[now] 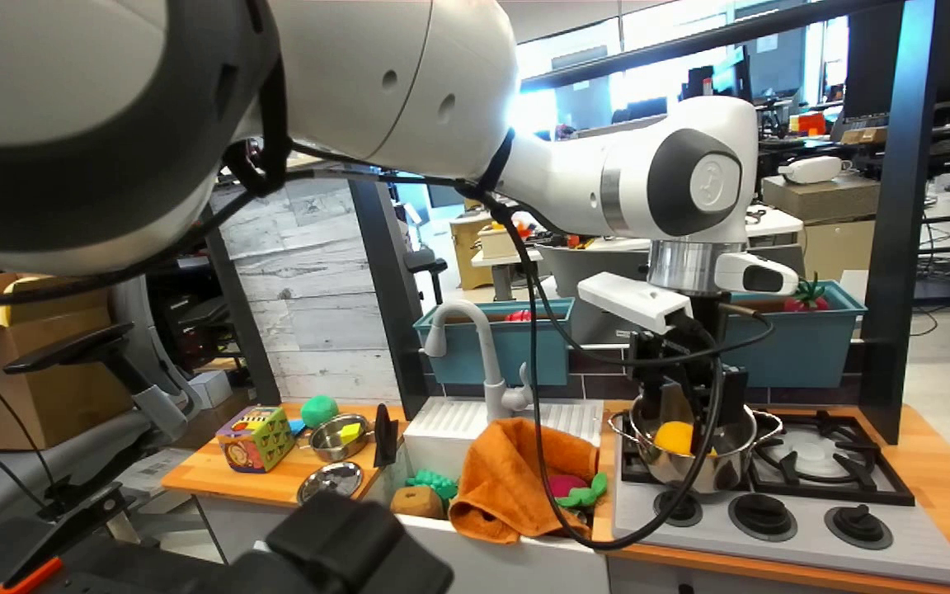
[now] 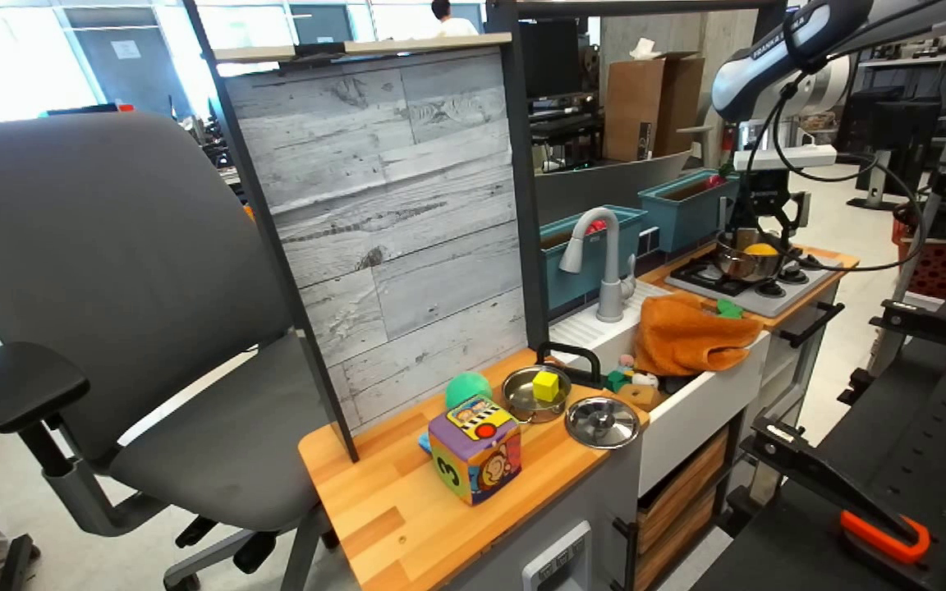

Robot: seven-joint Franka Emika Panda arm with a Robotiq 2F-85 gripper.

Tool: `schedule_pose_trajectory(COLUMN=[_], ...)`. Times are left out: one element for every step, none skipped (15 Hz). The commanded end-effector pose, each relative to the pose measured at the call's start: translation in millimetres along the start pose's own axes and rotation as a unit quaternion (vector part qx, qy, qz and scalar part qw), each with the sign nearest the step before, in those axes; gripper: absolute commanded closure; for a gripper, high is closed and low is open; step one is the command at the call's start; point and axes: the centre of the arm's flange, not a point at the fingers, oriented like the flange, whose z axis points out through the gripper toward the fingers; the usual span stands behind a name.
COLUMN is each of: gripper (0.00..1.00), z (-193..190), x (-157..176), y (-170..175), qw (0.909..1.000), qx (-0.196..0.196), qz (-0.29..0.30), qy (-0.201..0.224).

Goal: Pick up the yellow plush toy from the pot and put it in the sink

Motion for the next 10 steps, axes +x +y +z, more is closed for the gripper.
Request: schedule_pose_trajectory(gripper=[0.47,0.55,0.62,0.71,0.77,0.85,0.92,1.0,1.0,1.0], z=[-5.9,-7.9,-9.6,-10.8,-11.7,-12.0,-11.9,-12.0,-12.3,-12.8], x=[31.1,31.2,31.5,31.7,31.9,32.3,32.8,33.5,34.0,34.5], y=[-8.8,-8.6,-8.6,-8.4,-8.2,-8.2,-8.2,-8.3,-8.2,-7.9], qw=[0.9999,0.9999,0.9999,0.9999,0.9998,0.9998,0.9998,0.9997,0.9997,0.9996], qx=[0.003,0.002,0.003,0.003,0.003,0.003,0.001,0.0,-0.002,-0.005], qz=[0.004,0.004,0.005,0.005,0.006,0.007,0.008,0.011,0.012,0.015], qy=[0.011,0.012,0.015,0.016,0.017,0.018,0.019,0.021,0.021,0.022])
